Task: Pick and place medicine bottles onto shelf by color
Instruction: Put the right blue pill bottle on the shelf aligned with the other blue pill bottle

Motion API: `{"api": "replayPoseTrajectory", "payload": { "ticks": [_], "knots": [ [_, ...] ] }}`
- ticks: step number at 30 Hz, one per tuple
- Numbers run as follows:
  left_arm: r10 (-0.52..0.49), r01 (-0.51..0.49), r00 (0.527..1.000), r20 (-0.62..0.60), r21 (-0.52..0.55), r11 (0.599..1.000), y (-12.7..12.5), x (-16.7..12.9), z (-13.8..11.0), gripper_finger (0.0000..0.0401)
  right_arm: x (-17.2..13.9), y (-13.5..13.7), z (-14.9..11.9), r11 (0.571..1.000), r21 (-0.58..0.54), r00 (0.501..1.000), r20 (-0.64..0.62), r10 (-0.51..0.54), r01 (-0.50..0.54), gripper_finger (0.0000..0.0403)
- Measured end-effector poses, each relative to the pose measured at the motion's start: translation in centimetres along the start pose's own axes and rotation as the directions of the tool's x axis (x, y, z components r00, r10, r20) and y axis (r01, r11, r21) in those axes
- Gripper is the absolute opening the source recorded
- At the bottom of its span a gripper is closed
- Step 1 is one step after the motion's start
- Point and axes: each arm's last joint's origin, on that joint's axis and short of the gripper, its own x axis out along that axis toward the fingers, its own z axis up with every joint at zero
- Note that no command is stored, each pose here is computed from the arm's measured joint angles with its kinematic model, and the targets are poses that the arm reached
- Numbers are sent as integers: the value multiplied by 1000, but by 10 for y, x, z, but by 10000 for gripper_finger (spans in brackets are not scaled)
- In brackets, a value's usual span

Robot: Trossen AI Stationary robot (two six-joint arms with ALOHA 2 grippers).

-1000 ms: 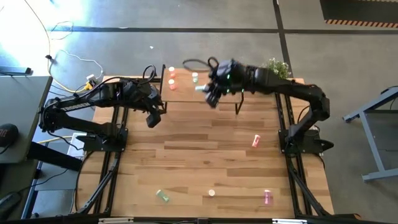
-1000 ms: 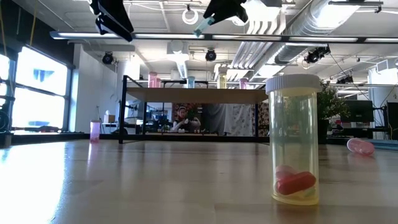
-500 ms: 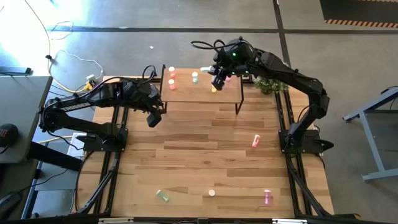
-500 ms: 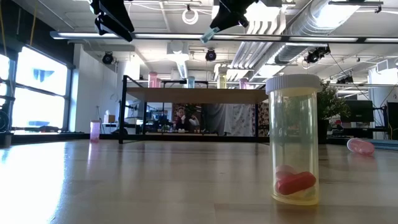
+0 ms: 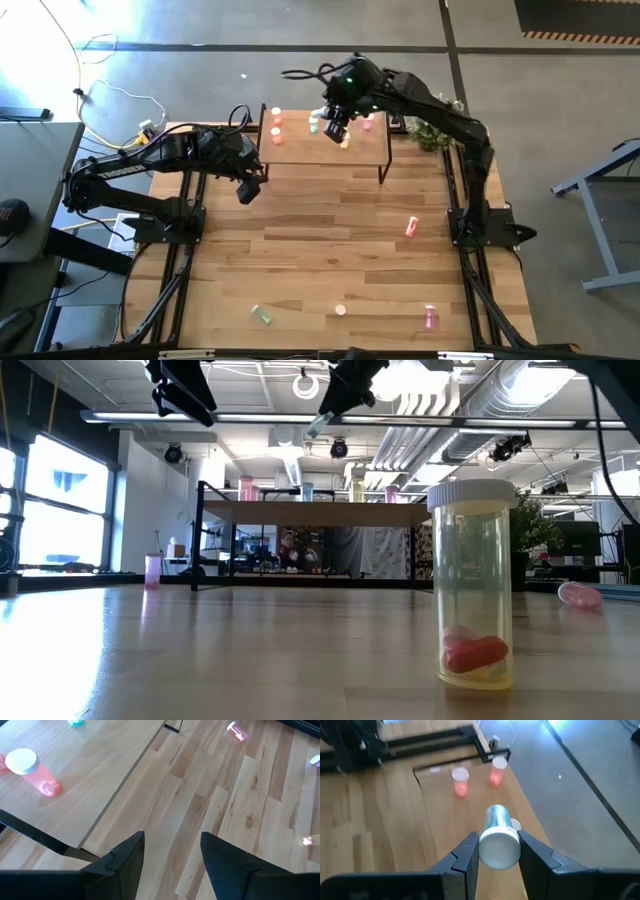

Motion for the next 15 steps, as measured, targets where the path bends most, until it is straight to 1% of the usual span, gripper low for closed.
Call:
{"api": "replayPoseTrajectory", "payload": {
  "ticks": [2,5,7,11,15],
  "knots": [
    [0,0,1000,-1,0,1000,0,0,0,184,8,2,1,1000,-20,999,-48,8,-9,99],
    [0,0,1000,-2,0,1000,0,0,0,184,27,8,-9,998,-52,991,-134,20,-27,99],
    [1,-1,1000,-2,0,1000,0,0,0,184,35,13,-15,996,-75,984,-174,30,-43,99],
    [1,-1,1000,-3,0,1000,0,0,0,184,47,21,-21,991,-120,978,-203,39,-64,99],
    [1,-1,1000,-4,0,1000,0,1,0,184,53,27,-21,986,-152,979,-199,34,-65,99]
  ]
}}
